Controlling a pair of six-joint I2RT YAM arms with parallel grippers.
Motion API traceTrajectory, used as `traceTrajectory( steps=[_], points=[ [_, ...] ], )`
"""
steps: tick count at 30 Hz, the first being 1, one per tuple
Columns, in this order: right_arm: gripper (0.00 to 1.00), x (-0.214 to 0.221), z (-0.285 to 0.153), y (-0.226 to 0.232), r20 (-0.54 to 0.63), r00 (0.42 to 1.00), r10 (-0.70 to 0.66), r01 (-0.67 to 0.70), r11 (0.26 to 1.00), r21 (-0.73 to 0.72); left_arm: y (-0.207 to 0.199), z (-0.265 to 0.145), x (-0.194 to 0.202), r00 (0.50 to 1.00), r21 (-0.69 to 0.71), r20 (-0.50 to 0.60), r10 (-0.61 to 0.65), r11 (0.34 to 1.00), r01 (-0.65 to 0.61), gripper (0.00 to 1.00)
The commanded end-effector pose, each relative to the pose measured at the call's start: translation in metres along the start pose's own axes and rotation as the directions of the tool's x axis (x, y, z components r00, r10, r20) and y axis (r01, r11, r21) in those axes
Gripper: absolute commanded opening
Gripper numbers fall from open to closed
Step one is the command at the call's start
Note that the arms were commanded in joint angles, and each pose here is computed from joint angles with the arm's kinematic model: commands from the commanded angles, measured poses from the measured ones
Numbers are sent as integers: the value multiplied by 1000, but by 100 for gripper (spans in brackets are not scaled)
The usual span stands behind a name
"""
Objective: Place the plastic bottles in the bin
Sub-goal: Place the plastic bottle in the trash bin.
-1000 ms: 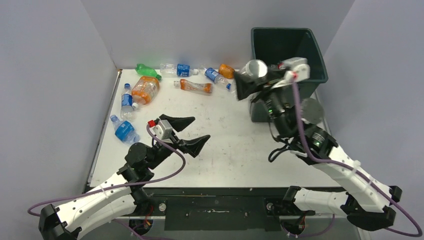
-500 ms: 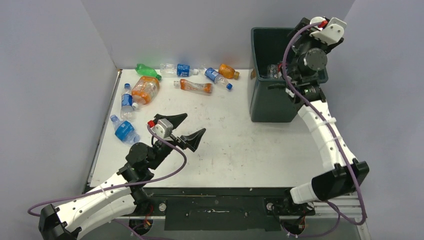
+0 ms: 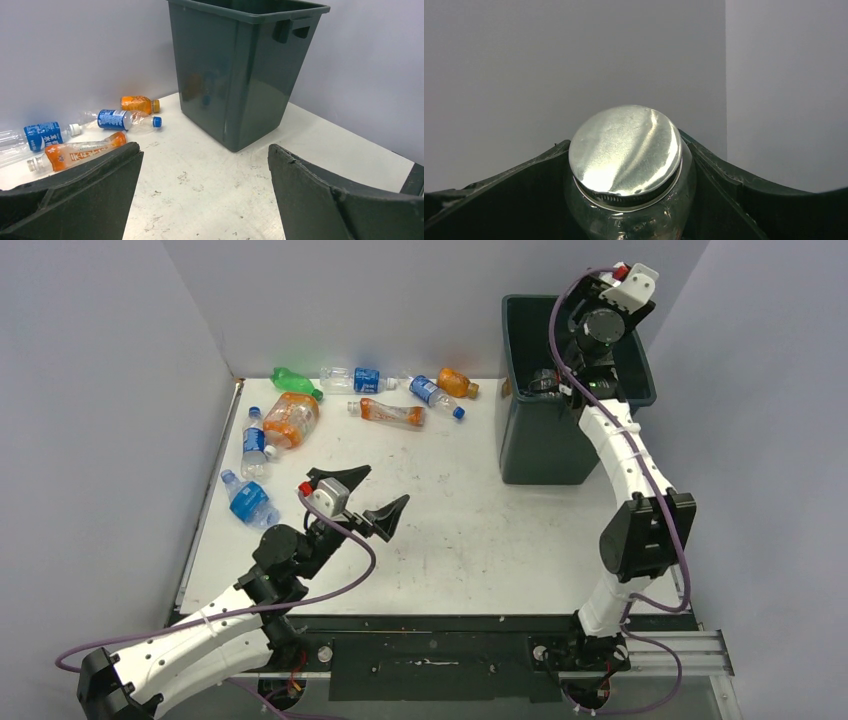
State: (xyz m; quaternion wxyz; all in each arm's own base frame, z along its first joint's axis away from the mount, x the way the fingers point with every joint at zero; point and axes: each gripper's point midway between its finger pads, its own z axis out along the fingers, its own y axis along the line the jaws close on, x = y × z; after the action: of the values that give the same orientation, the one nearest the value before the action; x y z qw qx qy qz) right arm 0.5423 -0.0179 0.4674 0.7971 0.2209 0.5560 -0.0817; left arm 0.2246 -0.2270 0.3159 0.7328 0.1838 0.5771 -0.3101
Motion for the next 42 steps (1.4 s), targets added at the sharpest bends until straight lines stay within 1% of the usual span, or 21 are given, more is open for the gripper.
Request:
traceTrajectory(
  steps=[1, 2, 4, 5, 8, 9, 11, 15, 19, 20, 22, 23, 26, 29, 32, 34, 37, 38, 39, 40, 42],
  points=[
    [54, -15, 15, 4, 55, 997, 45, -46, 999, 4, 4, 1, -7, 1000, -25, 19, 19, 1000, -19, 96],
    [60, -12, 16, 4, 50, 998, 47, -47, 999, 7, 5, 1, -6, 1000, -26, 17, 20, 999, -19, 96],
    [83, -9, 19, 6, 42, 997, 58, -58, 998, 2, 4, 1, -4, 1000, -24, 13, 21, 1000, -21, 96],
    [89, -10, 21, 8, 41, 997, 69, -68, 998, -7, 4, 2, -4, 1000, -21, 12, 20, 1000, -20, 96],
    [99, -24, 19, 18, 51, 990, 128, -125, 990, -67, 3, 3, -1, 1000, -19, 4, 23, 1000, -23, 96],
    [95, -32, 16, 22, 59, 986, 159, -153, 984, -87, 4, 3, -1, 1000, -20, 2, 27, 999, -27, 96],
    [91, -53, 11, 31, 75, 972, 223, -212, 969, -131, 4, 4, 0, 1000, -22, -1, 32, 999, -32, 96],
    [90, -95, -16, 56, 91, 945, 314, -287, 930, -231, 9, 3, -2, 999, -49, 4, 36, 998, -36, 96],
    [90, -129, -70, 88, 69, 922, 381, -331, 869, -367, 25, -1, -5, 999, -133, 15, 41, 990, -39, 96],
    [90, -134, -86, 95, 53, 917, 395, -341, 849, -404, 31, -2, -6, 998, -166, 12, 68, 984, -65, 96],
    [90, -136, -123, 111, -2, 911, 413, -366, 804, -469, 48, -6, -8, 996, -258, 9, 85, 963, -80, 96],
    [90, -132, -137, 111, -26, 909, 415, -374, 789, -487, 57, -9, -10, 996, -305, 6, 92, 949, -86, 96],
    [90, -107, -188, 116, -147, 895, 421, -428, 719, -548, 87, -20, -13, 993, -470, -23, 117, 875, -114, 96],
    [90, -62, -232, 111, -288, 867, 407, -497, 655, -569, 117, -37, -15, 987, -636, -92, 131, 755, -159, 96],
    [90, -29, -273, 110, -405, 833, 376, -553, 589, -590, 140, -54, -14, 980, -749, -164, 109, 633, -196, 96],
    [90, 8, -302, 116, -483, 822, 302, -563, 562, -606, 150, -60, -6, 983, -784, -181, 37, 598, -167, 96],
    [91, 64, -339, 126, -572, 804, 165, -557, 547, -625, 183, -83, 19, 971, -861, -192, -141, 500, -97, 96],
    [91, 79, -349, 128, -591, 795, 133, -556, 547, -625, 195, -93, 32, 958, -885, -183, -219, 462, -63, 96],
    [91, 93, -362, 132, -616, 782, 94, -564, 528, -635, 208, -105, 42, 944, -909, -162, -288, 416, -29, 96],
    [91, 105, -373, 134, -634, 770, 66, -570, 516, -639, 216, -113, 56, 925, -921, -143, -353, 389, 5, 96],
    [91, 132, -392, 137, -672, 741, 5, -580, 508, -636, 224, -123, 75, 902, -938, -98, -420, 342, 57, 96]
  ],
)
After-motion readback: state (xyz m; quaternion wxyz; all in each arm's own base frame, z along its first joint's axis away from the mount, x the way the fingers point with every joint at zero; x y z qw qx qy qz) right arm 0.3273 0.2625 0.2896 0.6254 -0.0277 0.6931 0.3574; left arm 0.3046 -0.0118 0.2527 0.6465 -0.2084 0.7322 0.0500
